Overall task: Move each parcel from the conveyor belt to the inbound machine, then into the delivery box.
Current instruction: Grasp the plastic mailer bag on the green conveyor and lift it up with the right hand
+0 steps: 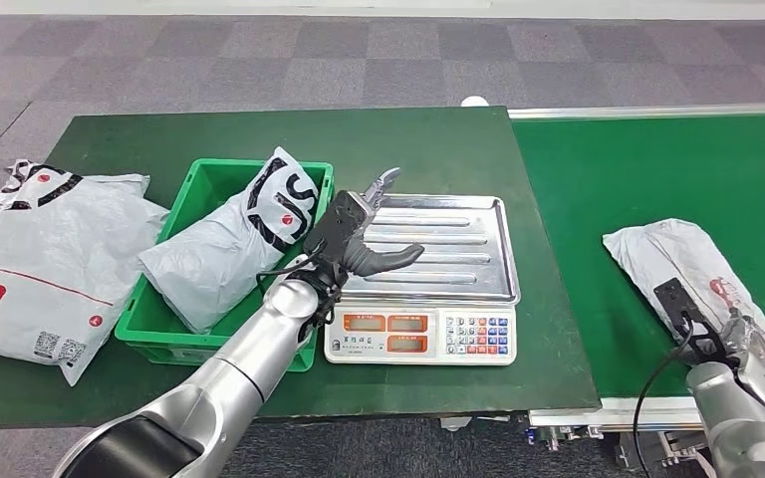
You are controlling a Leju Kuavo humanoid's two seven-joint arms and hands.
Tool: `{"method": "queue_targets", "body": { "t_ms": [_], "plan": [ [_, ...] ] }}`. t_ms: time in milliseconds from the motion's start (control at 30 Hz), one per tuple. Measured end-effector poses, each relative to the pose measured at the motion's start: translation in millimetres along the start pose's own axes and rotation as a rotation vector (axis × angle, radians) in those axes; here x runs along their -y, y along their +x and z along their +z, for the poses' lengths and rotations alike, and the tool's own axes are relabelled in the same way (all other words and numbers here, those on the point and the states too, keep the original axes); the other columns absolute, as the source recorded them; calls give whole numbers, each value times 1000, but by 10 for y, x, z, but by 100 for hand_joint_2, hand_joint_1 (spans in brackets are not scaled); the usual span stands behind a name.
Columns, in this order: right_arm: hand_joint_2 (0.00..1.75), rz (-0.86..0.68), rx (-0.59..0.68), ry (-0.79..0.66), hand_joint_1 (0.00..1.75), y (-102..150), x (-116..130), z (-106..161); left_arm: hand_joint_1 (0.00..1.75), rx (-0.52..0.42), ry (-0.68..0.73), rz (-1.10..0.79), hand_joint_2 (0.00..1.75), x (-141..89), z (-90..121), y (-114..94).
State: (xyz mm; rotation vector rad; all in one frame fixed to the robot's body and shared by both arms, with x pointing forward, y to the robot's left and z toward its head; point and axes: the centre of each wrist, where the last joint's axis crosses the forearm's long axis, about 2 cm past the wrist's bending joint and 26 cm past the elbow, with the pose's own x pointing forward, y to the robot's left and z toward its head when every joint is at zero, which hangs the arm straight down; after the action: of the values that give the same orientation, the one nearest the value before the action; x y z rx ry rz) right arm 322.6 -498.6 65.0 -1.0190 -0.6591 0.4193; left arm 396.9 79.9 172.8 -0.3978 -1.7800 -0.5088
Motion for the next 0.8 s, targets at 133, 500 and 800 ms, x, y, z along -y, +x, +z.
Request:
{"method": "queue_targets", "body": {
  "t_ms": [133,500,800],
  "plan": [
    [175,23,1,20,0,37,5,-4,0,2,7,6,175,-23,6,-4],
    [175,95,-45,166,0,84,-24,-4,0,5,36,15,175,-106,49,-36],
    [175,204,-100,252,44,91,-40,-3,0,5,48,20,175,-162,92,-51]
  ]
}}
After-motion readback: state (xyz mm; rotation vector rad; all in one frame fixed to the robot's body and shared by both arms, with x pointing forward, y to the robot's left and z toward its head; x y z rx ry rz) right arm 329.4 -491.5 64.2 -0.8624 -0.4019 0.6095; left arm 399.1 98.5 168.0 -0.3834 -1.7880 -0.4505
